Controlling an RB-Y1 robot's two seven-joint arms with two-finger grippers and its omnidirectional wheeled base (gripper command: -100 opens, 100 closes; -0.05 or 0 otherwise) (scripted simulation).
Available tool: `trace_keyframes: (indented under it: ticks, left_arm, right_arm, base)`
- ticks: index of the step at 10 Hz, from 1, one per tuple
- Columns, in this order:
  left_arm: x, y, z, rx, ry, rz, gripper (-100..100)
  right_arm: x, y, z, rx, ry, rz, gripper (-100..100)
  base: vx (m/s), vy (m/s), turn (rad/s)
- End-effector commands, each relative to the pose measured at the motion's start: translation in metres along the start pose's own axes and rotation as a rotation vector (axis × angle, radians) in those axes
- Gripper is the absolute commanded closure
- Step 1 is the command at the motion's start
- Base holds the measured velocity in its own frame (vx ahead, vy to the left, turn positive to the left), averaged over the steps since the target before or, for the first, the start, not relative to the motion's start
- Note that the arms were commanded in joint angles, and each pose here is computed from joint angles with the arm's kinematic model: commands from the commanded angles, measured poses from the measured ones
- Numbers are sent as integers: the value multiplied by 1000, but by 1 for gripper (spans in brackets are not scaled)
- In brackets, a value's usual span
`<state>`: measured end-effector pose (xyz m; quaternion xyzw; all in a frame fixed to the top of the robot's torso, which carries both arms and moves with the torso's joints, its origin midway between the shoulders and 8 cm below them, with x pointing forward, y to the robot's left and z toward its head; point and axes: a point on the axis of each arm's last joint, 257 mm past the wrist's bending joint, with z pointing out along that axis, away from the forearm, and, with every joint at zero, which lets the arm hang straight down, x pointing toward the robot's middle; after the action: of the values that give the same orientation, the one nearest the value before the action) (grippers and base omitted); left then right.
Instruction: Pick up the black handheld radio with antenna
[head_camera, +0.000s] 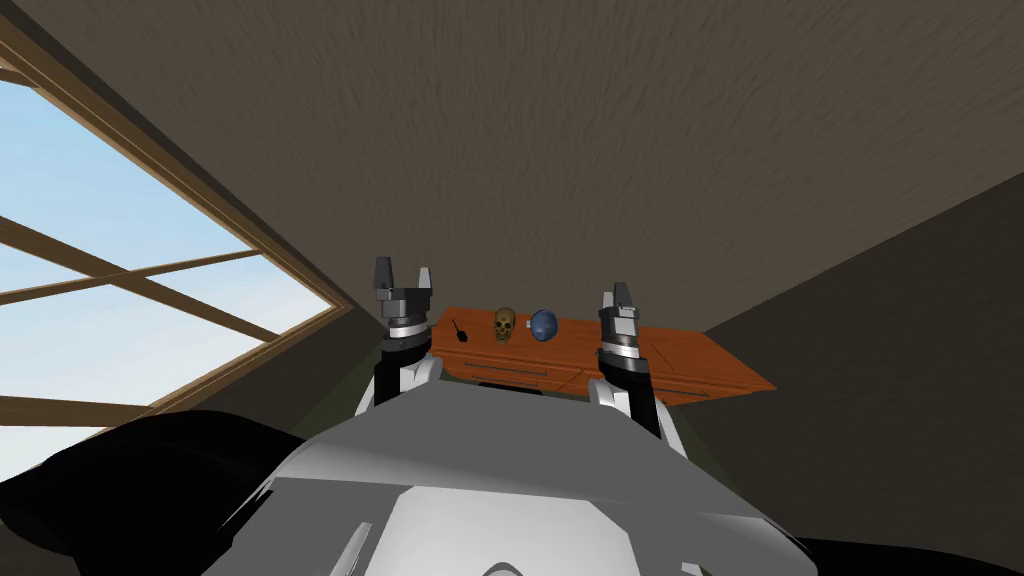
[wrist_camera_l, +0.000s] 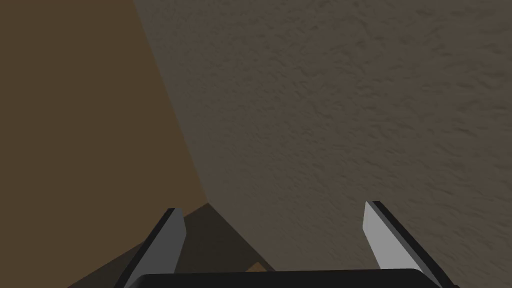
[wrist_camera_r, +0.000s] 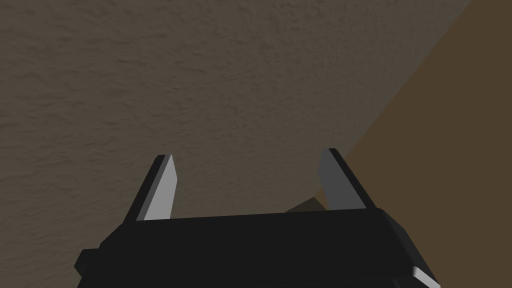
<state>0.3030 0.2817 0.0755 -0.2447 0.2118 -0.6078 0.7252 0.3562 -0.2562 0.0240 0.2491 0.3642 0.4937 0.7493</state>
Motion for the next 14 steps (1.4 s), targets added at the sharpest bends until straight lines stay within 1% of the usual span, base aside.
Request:
trace_keyframes:
  ticks: [1,2,3,6,9,12,13,14]
  left_arm:
    - [2,10,-1,-24,23,-10,-100]
    - [2,16,-2,-39,32,-18,-100]
    - [2,34,-5,-83,48,-39,-100]
    - [-2,70,-12,-174,53,-85,-100]
    - [-10,115,-24,-290,35,-146,-100]
    - [-20,165,-42,-421,-3,-224,-100]
    - [-20,166,-43,-425,-4,-223,-100]
    - [-23,184,-51,-473,-22,-252,-100]
  right_arm:
    - [0,0,0,0,0,0,0]
    - [0,0,0,0,0,0,0]
    - [0,0,0,0,0,0,0]
    - [0,0,0,0,0,0,0]
    - [0,0,0,0,0,0,0]
    - [0,0,0,0,0,0,0]
    - [0,0,0,0,0,0,0]
    - [0,0,0,0,0,0,0]
  base:
    - [-21,13,-4]
    - [-35,21,-9]
    - [-59,39,-9]
    - [-75,34,-10]
    - [-85,36,-9]
    - [-69,37,-6]
    - [-48,37,-1]
    - [-42,28,-5]
